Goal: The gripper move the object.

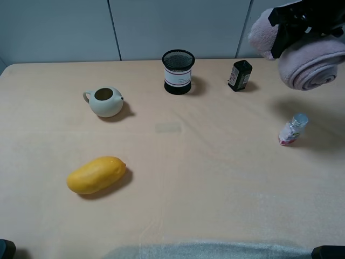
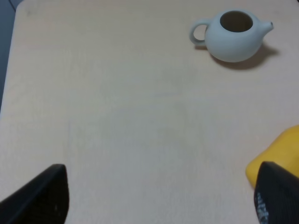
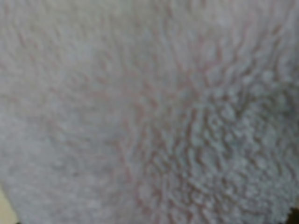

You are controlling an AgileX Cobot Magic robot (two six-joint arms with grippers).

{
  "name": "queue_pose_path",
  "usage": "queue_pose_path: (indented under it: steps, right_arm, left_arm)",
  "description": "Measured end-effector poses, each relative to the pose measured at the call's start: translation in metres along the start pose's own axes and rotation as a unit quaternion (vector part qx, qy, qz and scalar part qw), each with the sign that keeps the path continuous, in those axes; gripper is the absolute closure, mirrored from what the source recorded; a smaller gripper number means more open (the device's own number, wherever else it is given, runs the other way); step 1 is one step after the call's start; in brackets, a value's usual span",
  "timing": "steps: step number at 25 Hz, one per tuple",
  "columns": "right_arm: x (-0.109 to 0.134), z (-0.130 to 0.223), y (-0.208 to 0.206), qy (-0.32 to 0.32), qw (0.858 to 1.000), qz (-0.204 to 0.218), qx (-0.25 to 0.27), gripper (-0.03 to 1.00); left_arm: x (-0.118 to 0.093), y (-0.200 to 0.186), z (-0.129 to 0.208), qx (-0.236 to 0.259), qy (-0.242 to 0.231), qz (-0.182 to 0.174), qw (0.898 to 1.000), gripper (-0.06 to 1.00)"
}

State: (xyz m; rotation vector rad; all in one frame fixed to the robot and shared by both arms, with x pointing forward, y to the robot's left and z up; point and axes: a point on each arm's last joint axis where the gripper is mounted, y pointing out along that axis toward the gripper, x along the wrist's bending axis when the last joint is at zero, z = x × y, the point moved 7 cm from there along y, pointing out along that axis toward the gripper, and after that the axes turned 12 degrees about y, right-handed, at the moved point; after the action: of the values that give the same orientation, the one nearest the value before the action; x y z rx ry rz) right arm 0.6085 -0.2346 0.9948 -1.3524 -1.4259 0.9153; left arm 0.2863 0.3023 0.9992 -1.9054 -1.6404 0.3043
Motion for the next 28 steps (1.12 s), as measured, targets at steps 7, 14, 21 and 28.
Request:
queue_pose_path:
  steps: [7, 14, 21, 28]
  right_arm:
    - [-0.034, -0.017, 0.004, 0.046, 0.999, 0.011, -0.021, 0.56]
    - [-0.050, -0.042, 0.020, 0.056, 0.998, 0.022, -0.028, 0.56]
    - [-0.054, -0.068, 0.047, 0.044, 0.998, 0.028, -0.046, 0.56]
    - [-0.060, -0.080, 0.080, 0.046, 0.997, 0.029, -0.059, 0.56]
  left_arm:
    - [0.000, 0.000, 0.000, 0.000, 0.000, 0.000, 1.000, 0.15]
    - [0.000, 0.000, 0.000, 0.000, 0.000, 0.000, 1.000, 0.15]
    - [0.000, 0.000, 0.000, 0.000, 0.000, 0.000, 1.000, 0.15]
    - [0.000, 0.000, 0.000, 0.000, 0.000, 0.000, 1.000, 0.15]
